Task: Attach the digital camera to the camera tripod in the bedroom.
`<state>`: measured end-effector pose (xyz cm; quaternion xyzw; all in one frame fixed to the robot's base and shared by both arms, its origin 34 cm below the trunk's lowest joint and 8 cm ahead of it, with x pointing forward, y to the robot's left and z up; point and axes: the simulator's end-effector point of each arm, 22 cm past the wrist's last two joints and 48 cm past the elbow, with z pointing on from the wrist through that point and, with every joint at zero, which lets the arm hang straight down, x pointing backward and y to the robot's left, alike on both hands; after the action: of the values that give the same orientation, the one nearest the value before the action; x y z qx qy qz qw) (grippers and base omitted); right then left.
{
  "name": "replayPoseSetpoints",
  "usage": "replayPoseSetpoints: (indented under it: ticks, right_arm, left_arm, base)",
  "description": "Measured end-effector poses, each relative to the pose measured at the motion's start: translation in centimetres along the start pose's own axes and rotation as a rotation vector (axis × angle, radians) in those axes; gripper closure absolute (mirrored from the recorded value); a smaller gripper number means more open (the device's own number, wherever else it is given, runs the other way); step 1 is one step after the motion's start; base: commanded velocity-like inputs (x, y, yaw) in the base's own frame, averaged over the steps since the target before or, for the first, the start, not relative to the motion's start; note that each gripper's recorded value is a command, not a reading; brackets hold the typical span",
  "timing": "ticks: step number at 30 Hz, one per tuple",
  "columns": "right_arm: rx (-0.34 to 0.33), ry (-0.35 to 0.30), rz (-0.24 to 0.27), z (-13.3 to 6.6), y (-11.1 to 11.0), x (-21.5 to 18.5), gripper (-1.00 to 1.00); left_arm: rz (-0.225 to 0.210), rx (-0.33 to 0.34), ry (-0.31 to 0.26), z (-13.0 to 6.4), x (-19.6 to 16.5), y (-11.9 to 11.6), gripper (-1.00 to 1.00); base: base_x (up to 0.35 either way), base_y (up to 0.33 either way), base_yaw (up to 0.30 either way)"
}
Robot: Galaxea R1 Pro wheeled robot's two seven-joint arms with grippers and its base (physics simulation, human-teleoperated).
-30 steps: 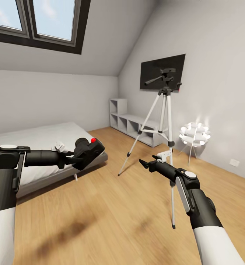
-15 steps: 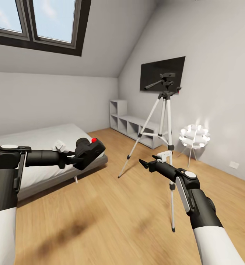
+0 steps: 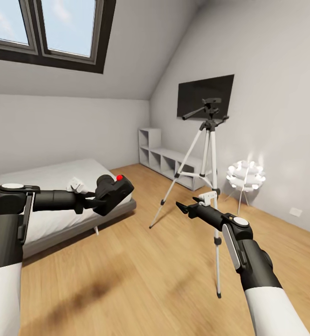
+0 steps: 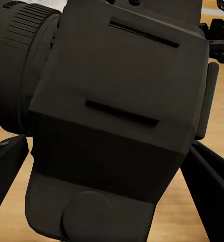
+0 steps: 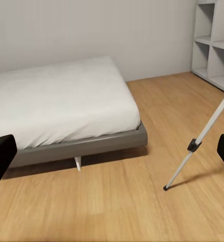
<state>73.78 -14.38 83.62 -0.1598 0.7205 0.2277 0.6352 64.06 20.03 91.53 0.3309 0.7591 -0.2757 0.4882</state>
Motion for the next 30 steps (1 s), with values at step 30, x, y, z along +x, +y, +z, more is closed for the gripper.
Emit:
replayPoseSetpoints:
  ticks: [30]
  right_arm:
    - [0.002,0.000,-0.002,0.4,0.2,-6.3,-1.00]
  left_arm:
    - [-0.001,0.000,0.001,-1.7,-6.1,0.3,1.00]
  base:
    - [0.087,0.114,0.000]
